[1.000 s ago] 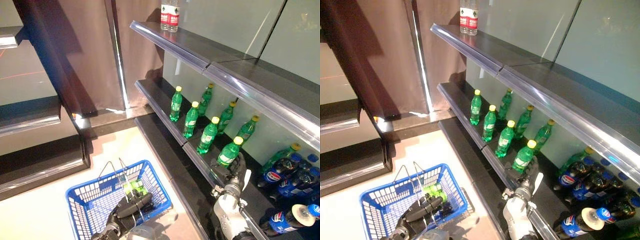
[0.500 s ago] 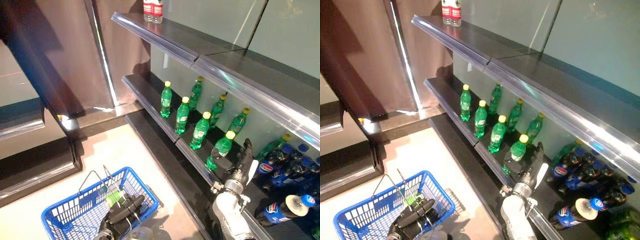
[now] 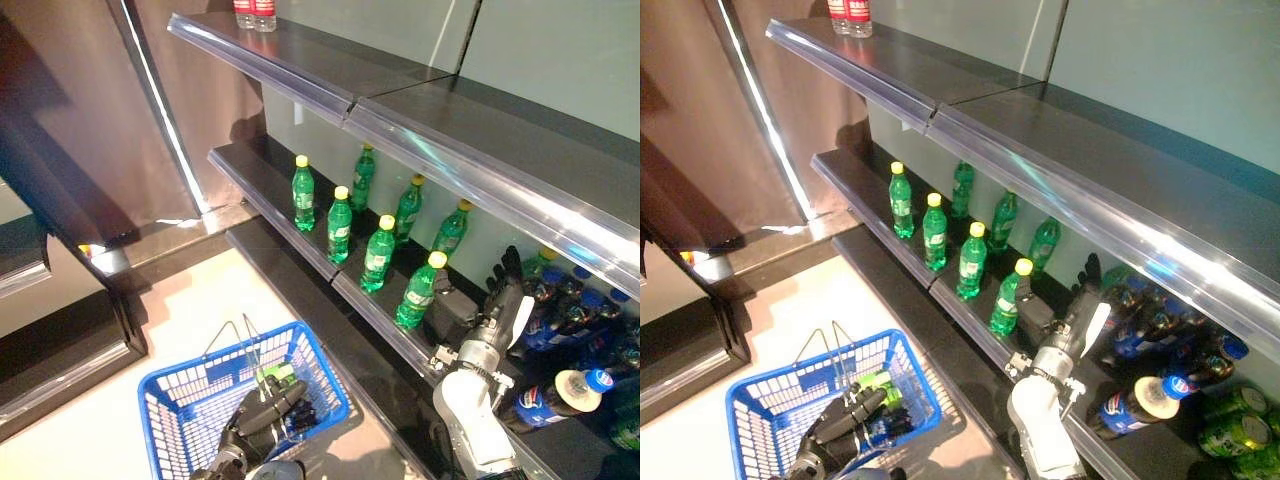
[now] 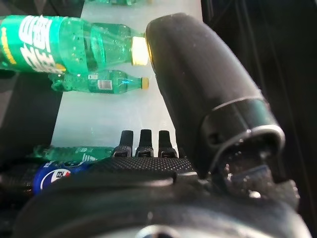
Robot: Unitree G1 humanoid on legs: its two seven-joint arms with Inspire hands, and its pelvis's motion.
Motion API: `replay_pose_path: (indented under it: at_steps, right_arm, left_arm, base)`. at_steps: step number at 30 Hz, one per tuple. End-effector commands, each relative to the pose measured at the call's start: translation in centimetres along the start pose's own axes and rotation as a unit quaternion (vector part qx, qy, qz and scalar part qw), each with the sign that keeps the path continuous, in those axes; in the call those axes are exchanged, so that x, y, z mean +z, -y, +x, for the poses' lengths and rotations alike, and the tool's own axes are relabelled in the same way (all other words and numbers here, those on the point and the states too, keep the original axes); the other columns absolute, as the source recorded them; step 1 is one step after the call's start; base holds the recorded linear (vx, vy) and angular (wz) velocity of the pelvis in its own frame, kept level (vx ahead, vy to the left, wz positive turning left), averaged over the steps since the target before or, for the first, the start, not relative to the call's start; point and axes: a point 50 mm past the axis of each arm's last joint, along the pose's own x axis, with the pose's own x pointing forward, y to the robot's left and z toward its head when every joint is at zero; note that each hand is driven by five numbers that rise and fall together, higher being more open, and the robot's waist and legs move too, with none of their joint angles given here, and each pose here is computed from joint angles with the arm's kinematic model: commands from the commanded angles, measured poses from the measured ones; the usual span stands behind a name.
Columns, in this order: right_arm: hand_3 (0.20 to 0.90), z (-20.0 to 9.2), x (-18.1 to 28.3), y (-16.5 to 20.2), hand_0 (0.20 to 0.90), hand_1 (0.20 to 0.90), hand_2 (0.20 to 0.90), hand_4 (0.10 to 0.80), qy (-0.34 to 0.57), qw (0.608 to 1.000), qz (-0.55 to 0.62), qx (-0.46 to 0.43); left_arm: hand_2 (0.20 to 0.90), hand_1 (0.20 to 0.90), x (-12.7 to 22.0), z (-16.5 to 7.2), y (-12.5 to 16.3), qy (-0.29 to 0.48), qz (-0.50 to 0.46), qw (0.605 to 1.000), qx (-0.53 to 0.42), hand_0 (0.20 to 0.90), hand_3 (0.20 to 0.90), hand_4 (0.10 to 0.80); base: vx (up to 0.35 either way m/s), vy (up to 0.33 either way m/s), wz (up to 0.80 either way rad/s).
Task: Pick up the drink and place into the basket.
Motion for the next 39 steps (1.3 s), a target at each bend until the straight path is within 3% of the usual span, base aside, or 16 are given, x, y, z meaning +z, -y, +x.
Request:
replay_pose_path:
  at_steps: [1,9,14,19,39]
  right_arm:
    - [0.900,2.6,4.0,-1.5,0.900,0.900,0.900,0.800,0.113,0.992,0.018,0.048]
    - [0.900,4.3,5.0,-2.9,0.900,0.900,0.900,0.800,0.129,0.990,0.044,0.043]
    - [0.900,7.3,9.3,-5.3,0.900,0.900,0.900,0.800,0.189,0.978,0.080,0.043]
    - [0.900,8.2,10.8,-6.1,0.900,0.900,0.900,0.800,0.204,0.973,0.097,0.049]
    - [0.900,8.8,10.0,-6.2,0.900,0.900,0.900,0.800,0.169,0.980,0.106,0.003]
  left_arm:
    - [0.300,0.300,3.1,2.3,11.6,0.123,-0.005,0.943,-0.309,0.300,0.200,0.100]
    - [0.300,0.300,4.4,3.3,12.4,0.124,0.018,0.936,-0.329,0.300,0.200,0.100]
    - [0.300,0.300,7.7,4.8,15.5,0.149,0.044,0.911,-0.382,0.300,0.200,0.100]
    - [0.300,0.300,8.6,5.2,16.8,0.162,0.054,0.903,-0.394,0.300,0.200,0.100]
    - [0.300,0.300,8.3,5.2,16.1,0.140,0.077,0.906,-0.391,0.300,0.200,0.100]
  base:
    - [0.025,-0.017,-0.06]
    - [-0.081,-0.049,0.02]
    - [-0.329,-0.064,0.08]
    - [-0.159,-0.032,0.02]
    - [-0.004,-0.019,0.03]
